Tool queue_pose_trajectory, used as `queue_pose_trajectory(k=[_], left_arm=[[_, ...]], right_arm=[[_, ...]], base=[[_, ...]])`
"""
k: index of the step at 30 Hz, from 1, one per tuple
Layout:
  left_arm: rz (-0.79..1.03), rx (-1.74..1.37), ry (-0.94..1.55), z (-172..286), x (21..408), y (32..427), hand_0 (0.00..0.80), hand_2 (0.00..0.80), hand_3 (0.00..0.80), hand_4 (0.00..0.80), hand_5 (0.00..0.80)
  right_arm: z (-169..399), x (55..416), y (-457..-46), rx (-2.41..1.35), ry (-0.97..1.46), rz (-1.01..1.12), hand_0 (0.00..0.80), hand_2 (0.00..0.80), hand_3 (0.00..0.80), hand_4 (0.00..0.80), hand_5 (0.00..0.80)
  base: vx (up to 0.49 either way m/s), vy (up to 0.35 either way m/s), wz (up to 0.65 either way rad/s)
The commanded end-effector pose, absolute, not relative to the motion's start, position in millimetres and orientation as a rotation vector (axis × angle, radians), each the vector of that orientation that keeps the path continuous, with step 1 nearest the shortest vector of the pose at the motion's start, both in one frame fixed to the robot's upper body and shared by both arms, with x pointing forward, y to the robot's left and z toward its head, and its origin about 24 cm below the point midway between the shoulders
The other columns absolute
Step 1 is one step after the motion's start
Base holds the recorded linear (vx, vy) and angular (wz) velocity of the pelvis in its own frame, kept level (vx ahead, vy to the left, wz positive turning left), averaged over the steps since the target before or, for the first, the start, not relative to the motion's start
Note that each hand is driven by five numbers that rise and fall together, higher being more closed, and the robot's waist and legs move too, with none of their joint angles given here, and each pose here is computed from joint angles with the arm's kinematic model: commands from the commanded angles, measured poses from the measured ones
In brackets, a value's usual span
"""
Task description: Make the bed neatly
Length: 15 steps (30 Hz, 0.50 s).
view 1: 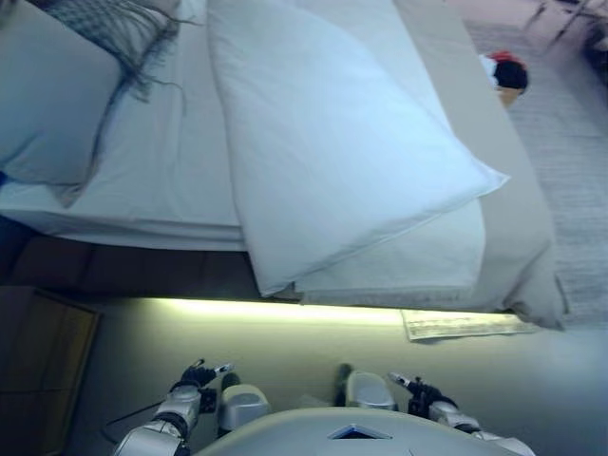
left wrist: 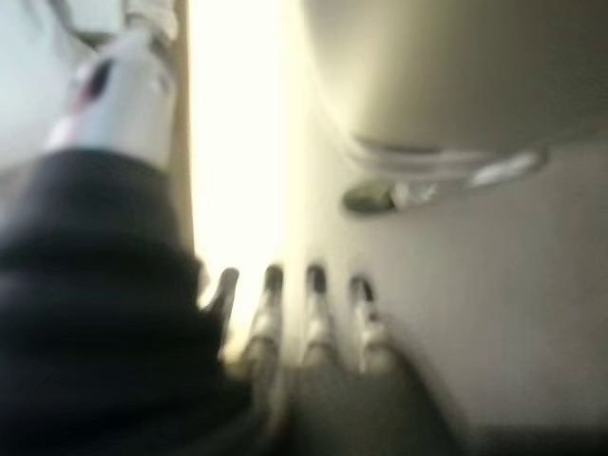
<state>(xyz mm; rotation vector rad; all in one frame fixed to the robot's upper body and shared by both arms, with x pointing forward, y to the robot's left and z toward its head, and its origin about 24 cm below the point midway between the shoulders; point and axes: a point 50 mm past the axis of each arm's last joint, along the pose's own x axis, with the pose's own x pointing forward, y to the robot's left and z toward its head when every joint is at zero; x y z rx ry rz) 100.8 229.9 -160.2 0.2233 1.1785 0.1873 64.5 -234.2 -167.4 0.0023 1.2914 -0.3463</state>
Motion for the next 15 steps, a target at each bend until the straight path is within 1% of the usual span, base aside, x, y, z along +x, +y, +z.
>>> queue_pose_trajectory(k=[1,3,6,8,10,13,15], left_arm=[[0.195,0.181,1.081,-155,128,212,0.0,0.0,0.0,0.0,0.0],[0.166,0.16,1.065,-155,131,206,0.0,0.0,0.0,0.0,0.0],[0.109,0.146,1.063,-157,130,197,0.0,0.0,0.0,0.0,0.0],[0.144,0.129,1.051,-156,129,196,0.0,0.0,0.0,0.0,0.0],[0.168,0.106,1.041,-155,130,197,0.0,0.0,0.0,0.0,0.0],[0.105,0.159,1.016,-152,138,196,0.0,0.0,0.0,0.0,0.0],[0.147,0.153,1.018,-152,139,200,0.0,0.0,0.0,0.0,0.0]], right_arm=[[-160,109,-228,-0.032,1.191,-0.304,0.0,0.0,0.0,0.0,0.0],[-157,117,-230,-0.003,1.136,-0.319,0.0,0.0,0.0,0.0,0.0],[-151,132,-230,0.048,1.069,-0.314,0.0,0.0,0.0,0.0,0.0],[-147,142,-230,0.044,1.029,-0.304,0.0,0.0,0.0,0.0,0.0],[-138,159,-230,0.068,0.964,-0.29,0.0,0.0,0.0,0.0,0.0],[-124,189,-226,0.115,0.835,-0.27,0.0,0.0,0.0,0.0,0.0],[-114,207,-220,0.118,0.772,-0.256,0.0,0.0,0.0,0.0,0.0]], base=[[0.021,-0.083,0.01],[0.069,-0.084,0.08],[0.111,-0.05,0.28],[0.11,0.002,0.35],[0.123,0.084,0.14],[0.022,0.1,0.08],[0.001,0.16,-0.06]])
